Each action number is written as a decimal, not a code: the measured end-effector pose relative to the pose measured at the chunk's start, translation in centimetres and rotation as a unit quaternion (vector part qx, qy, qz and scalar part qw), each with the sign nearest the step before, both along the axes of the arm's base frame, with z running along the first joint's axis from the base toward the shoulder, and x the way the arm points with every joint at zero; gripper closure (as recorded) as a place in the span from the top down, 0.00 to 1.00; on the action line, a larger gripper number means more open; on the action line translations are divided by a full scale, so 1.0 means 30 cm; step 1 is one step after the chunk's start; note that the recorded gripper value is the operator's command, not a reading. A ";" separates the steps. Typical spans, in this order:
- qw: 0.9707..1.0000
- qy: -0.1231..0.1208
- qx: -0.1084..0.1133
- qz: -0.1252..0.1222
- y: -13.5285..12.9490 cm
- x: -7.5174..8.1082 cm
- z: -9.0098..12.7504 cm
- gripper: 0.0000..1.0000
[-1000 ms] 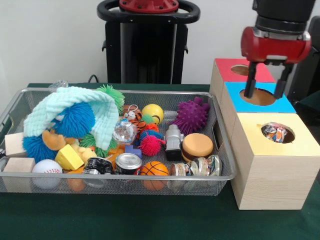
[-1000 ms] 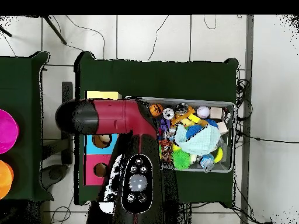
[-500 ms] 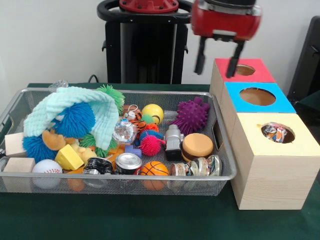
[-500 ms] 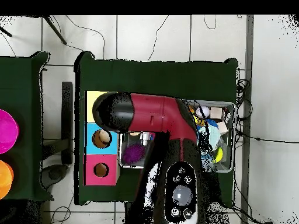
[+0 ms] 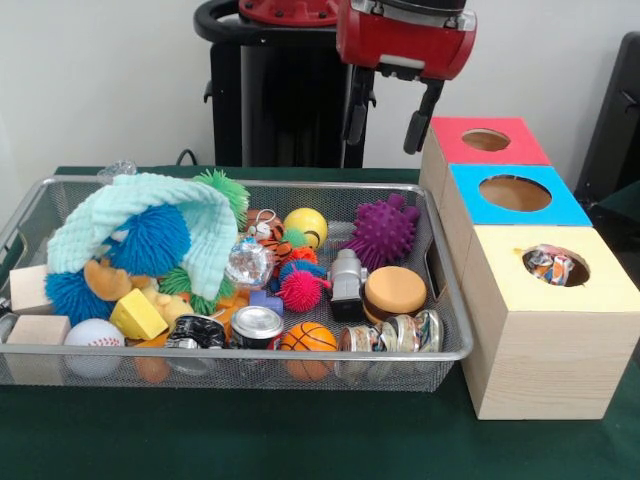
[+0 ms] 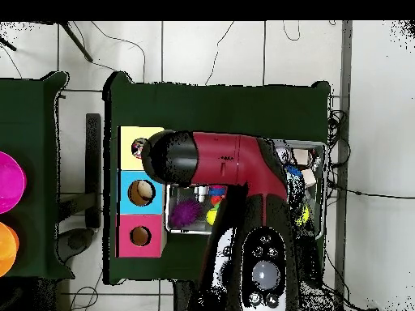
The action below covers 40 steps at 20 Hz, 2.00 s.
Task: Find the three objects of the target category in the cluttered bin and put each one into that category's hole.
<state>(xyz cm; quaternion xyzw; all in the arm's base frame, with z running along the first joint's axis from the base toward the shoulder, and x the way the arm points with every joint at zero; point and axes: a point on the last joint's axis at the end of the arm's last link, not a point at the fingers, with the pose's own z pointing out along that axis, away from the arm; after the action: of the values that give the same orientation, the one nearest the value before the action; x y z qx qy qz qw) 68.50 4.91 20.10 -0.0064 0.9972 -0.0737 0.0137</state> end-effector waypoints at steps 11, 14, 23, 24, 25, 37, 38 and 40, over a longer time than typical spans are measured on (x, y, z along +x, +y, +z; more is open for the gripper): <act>1.000 0.001 -0.004 0.014 0.045 -0.007 -0.003 1.00; 1.000 0.001 -0.004 0.015 0.046 -0.008 -0.003 1.00; 1.000 0.001 -0.006 0.019 0.060 -0.010 -0.004 0.00; 1.000 0.001 -0.006 0.021 0.063 -0.011 -0.004 0.00; 1.000 0.001 -0.008 0.024 0.072 -0.013 -0.005 0.00; 0.997 -0.006 -0.011 0.076 0.294 0.007 -0.029 0.00; 0.997 -0.006 -0.010 0.078 0.305 0.008 -0.032 0.00; 0.996 -0.005 -0.005 0.086 0.367 0.013 -0.052 0.00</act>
<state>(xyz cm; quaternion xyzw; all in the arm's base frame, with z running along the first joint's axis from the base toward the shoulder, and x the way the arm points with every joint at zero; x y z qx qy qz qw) 68.89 15.90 18.54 -0.0915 0.9925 -0.0770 0.0251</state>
